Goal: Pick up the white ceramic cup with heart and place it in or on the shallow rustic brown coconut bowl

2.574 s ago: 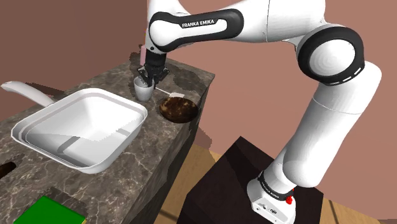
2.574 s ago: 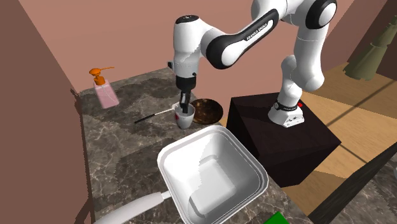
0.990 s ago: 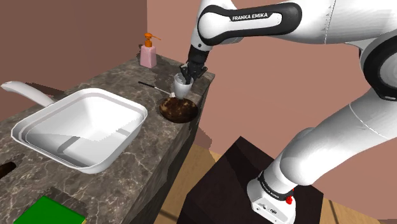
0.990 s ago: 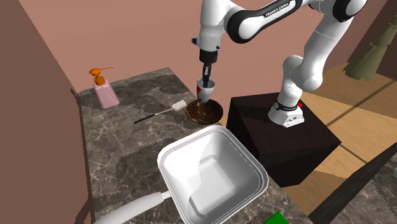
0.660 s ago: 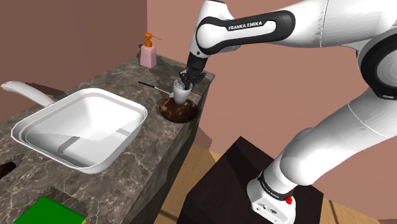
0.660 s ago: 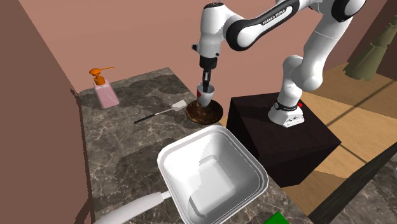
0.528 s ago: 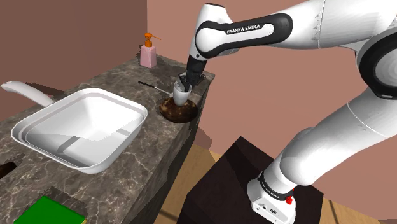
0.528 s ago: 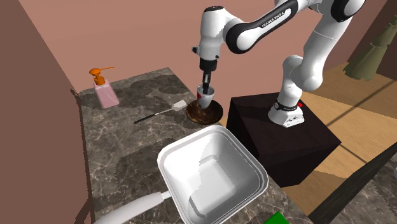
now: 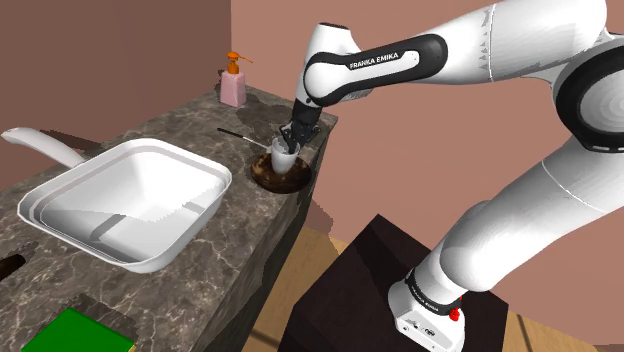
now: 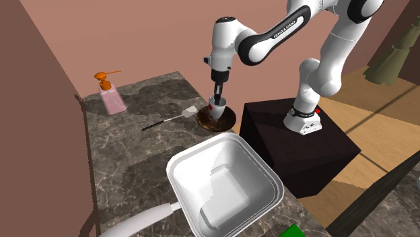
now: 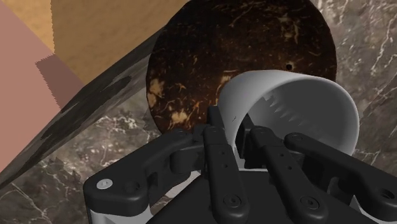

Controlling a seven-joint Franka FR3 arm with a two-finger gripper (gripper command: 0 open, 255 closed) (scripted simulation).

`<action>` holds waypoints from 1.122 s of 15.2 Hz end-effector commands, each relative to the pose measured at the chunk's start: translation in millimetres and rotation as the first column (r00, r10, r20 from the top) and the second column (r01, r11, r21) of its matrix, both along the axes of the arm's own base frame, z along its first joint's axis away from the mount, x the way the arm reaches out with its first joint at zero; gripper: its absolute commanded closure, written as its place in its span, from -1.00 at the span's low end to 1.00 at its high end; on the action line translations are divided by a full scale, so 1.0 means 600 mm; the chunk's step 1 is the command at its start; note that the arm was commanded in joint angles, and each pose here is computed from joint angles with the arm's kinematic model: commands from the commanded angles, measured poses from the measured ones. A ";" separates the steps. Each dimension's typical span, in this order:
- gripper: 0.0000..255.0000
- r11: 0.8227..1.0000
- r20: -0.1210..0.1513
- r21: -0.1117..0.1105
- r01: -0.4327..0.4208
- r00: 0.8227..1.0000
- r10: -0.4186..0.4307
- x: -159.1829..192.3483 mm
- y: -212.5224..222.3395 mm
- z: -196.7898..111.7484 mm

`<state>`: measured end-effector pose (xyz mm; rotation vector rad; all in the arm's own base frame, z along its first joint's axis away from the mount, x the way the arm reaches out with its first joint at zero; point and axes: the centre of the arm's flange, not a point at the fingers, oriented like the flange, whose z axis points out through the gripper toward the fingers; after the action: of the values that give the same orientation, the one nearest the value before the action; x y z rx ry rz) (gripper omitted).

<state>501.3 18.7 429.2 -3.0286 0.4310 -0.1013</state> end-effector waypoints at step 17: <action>-1.00 1.000 0.001 0.000 0.000 1.000 0.000 -0.006 -0.006 0.082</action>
<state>497.7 15.5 476.9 -3.0283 0.4309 -0.1032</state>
